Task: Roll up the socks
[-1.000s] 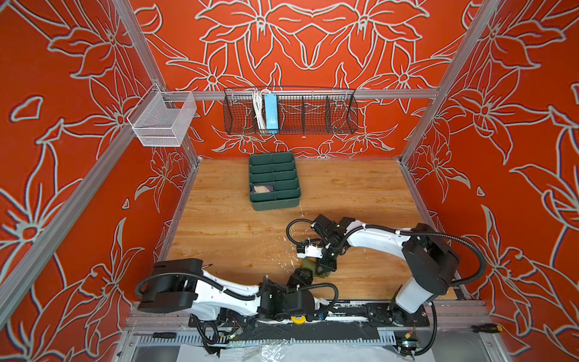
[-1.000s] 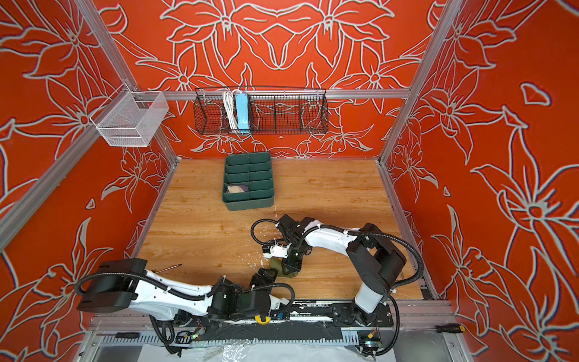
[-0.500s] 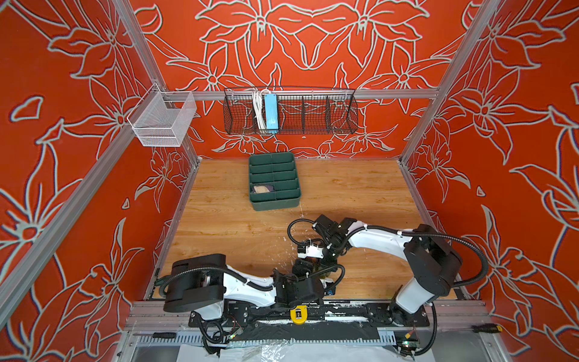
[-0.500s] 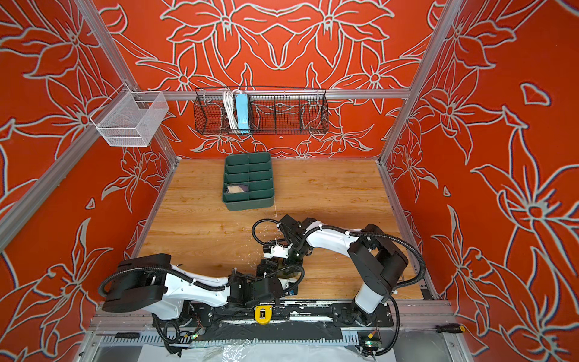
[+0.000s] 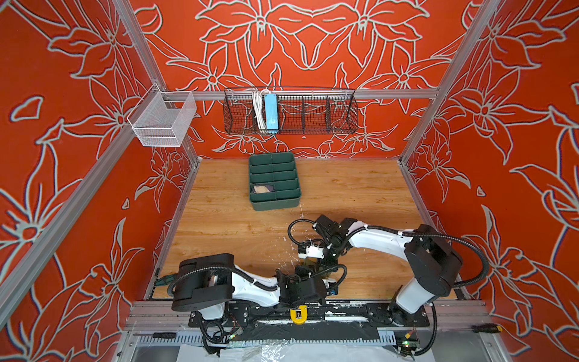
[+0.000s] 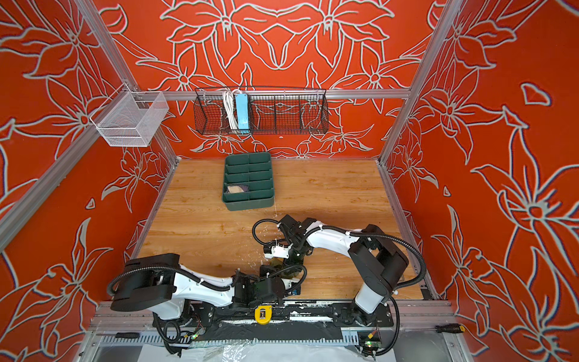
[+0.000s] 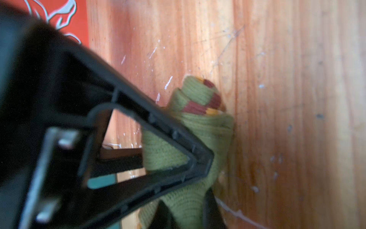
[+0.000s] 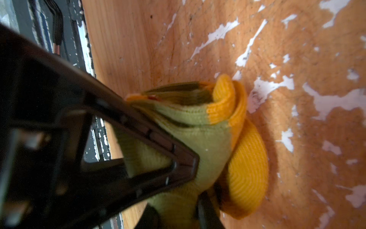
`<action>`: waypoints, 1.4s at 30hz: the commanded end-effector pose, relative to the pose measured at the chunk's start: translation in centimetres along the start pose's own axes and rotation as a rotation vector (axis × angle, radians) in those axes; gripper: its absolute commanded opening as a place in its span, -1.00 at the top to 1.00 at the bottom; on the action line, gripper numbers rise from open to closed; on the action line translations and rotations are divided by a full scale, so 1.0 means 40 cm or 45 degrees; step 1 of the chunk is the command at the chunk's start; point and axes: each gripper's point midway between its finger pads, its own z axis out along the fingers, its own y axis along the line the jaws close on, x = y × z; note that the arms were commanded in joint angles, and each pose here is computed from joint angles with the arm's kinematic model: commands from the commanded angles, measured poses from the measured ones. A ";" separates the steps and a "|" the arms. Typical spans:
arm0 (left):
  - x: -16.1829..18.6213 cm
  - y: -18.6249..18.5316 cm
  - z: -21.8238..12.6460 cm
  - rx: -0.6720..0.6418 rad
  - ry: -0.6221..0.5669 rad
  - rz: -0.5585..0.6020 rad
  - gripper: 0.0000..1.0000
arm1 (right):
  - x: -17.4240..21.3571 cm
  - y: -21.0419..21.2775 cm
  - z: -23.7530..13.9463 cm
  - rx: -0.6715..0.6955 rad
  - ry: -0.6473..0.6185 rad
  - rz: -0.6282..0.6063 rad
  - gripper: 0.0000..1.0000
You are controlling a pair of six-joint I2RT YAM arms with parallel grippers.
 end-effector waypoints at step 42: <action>-0.015 -0.124 -0.046 1.285 0.395 -0.640 1.00 | 0.226 -0.337 -0.900 1.932 -0.575 0.623 -0.94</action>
